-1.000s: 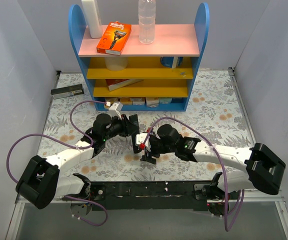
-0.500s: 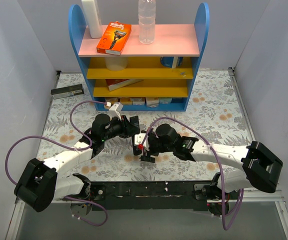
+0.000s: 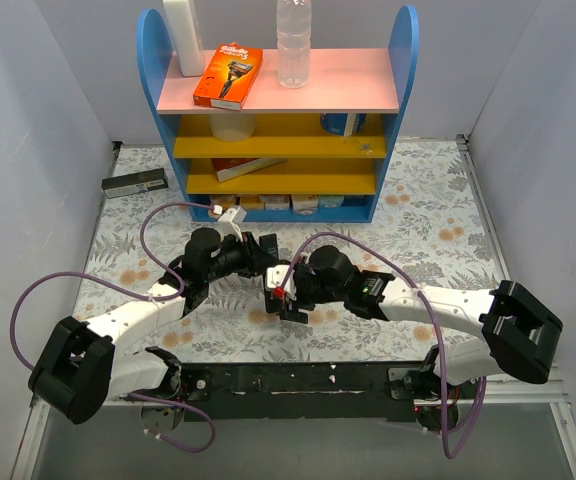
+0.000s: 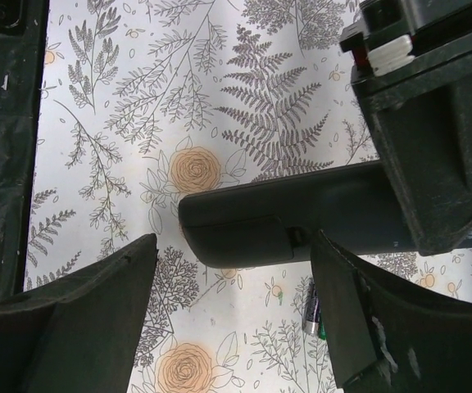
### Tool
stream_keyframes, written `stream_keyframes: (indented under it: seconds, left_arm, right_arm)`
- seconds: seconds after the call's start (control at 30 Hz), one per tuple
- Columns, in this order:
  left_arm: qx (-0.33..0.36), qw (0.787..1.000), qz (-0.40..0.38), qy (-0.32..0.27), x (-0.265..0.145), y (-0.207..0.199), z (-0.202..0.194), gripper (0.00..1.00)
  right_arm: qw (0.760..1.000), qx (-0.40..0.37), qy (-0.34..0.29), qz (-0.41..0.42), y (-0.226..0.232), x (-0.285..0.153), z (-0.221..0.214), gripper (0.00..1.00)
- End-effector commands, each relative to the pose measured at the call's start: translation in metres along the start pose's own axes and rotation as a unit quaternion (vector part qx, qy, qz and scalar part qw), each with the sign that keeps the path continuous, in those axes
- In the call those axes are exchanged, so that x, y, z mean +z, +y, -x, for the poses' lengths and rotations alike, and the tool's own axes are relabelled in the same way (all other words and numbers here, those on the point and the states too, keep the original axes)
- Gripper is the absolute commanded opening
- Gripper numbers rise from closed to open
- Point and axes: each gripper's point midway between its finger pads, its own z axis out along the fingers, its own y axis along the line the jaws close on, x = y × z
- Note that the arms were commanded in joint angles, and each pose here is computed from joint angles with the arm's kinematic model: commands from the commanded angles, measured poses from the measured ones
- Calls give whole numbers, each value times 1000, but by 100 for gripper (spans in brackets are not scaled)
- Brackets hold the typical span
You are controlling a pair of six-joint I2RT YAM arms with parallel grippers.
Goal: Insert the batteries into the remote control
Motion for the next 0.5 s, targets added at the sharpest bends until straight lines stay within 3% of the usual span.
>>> stream_keyframes:
  seconds: [0.0,0.27,0.47]
  left_arm:
    - [4,999,-25,-40,-4,-21,28,0]
    - [0,999,-40,-37,-2,-28,32,0]
    - [-2,998,-46,-33,-2,-30,30,0]
  right_arm:
    - [1000,-7,-16,17,0,6,12,81]
    - [999,6,-10,48,14,9,4,78]
    - [1000,-1,-21,8,-1,8,10,80]
